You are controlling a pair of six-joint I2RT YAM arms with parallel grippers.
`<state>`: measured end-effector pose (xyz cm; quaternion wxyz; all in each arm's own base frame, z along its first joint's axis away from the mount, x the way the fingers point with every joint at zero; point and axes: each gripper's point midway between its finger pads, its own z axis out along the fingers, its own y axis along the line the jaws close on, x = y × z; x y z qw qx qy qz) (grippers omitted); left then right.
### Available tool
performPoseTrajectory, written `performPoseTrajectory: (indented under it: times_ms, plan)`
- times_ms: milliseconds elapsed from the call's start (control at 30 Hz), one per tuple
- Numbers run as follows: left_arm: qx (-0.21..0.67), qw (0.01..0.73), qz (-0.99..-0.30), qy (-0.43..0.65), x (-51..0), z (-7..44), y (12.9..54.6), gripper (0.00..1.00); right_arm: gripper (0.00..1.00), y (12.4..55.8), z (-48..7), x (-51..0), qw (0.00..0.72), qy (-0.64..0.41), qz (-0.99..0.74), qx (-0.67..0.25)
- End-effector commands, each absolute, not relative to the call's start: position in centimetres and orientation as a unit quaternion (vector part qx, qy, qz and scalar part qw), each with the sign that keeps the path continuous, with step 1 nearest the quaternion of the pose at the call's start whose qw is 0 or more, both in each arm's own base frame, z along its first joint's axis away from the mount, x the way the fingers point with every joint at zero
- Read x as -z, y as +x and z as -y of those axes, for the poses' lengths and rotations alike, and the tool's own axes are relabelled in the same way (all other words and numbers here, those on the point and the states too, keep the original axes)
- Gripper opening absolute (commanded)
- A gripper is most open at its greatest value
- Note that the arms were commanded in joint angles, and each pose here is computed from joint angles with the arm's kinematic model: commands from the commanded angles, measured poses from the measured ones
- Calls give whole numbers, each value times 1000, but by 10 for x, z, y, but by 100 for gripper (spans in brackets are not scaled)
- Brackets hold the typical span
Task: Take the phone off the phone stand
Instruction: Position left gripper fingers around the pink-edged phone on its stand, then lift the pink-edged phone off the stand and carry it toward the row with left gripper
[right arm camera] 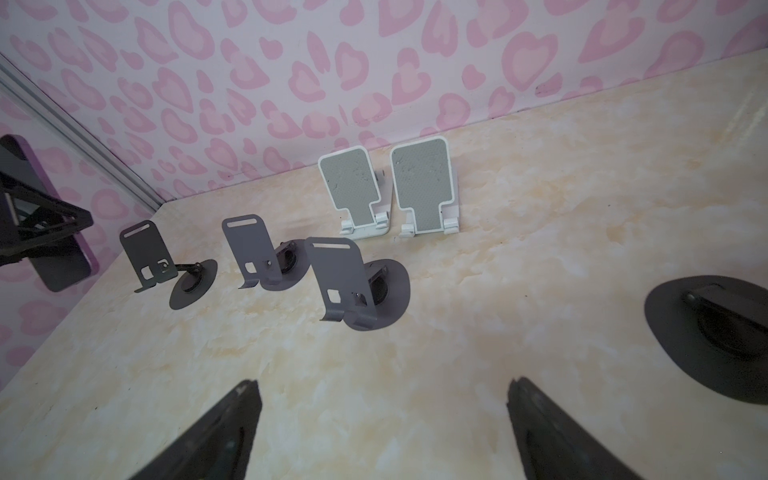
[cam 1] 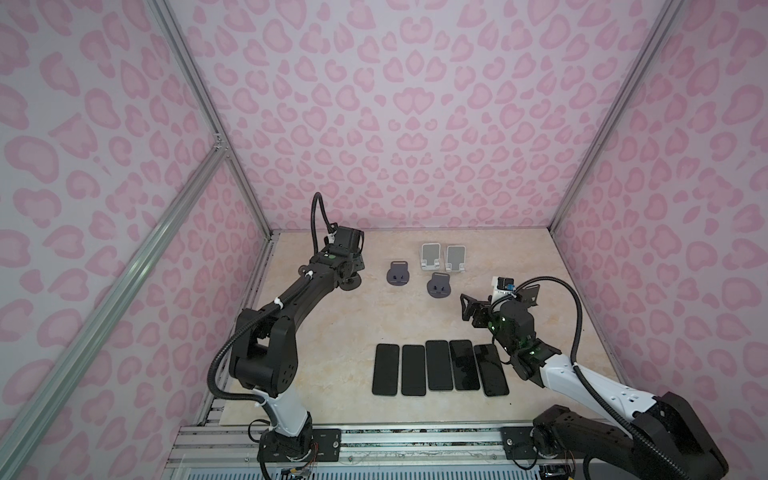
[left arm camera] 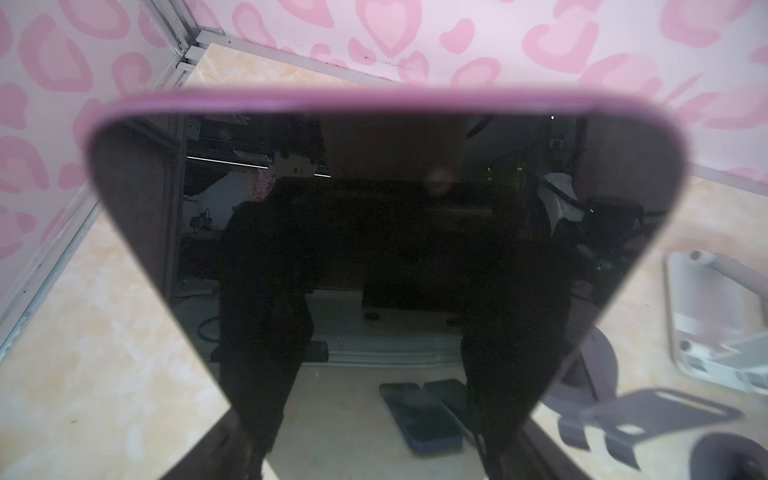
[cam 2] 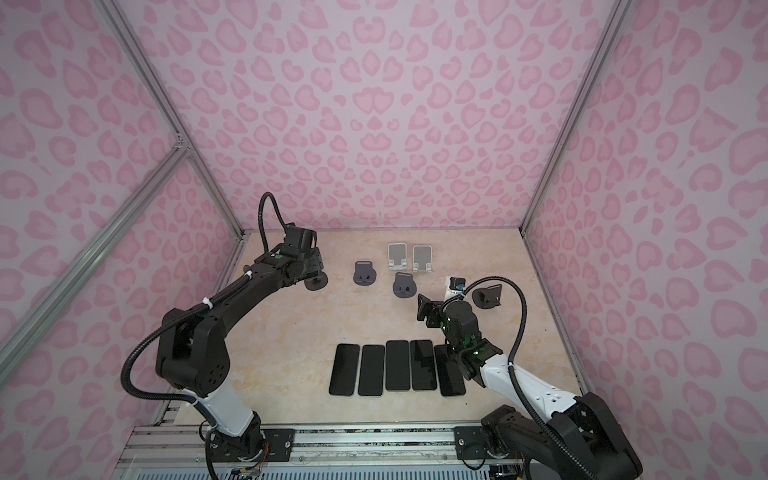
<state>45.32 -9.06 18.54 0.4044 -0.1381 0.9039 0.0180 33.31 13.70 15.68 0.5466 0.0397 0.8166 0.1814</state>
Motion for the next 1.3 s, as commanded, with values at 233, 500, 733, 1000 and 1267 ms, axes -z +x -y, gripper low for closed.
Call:
performPoseTrajectory:
  times_ms: [233,500,733,1000,1267]
  plan:
    - [41,435,-891,-126,-213,93,355,53,94,329,-144,-173,565,42,-794,-220]
    - [22,374,-924,-80,-176,81,271,50,94,324,-149,-176,577,43,-778,-245]
    - [43,325,-943,-54,-157,85,228,49,93,327,-152,-168,571,40,-785,-238]
    - [59,308,-949,-35,-147,107,225,48,93,326,-152,-170,572,40,-783,-241]
    - [57,251,-965,-48,-101,114,215,47,93,324,-150,-173,577,40,-781,-236]
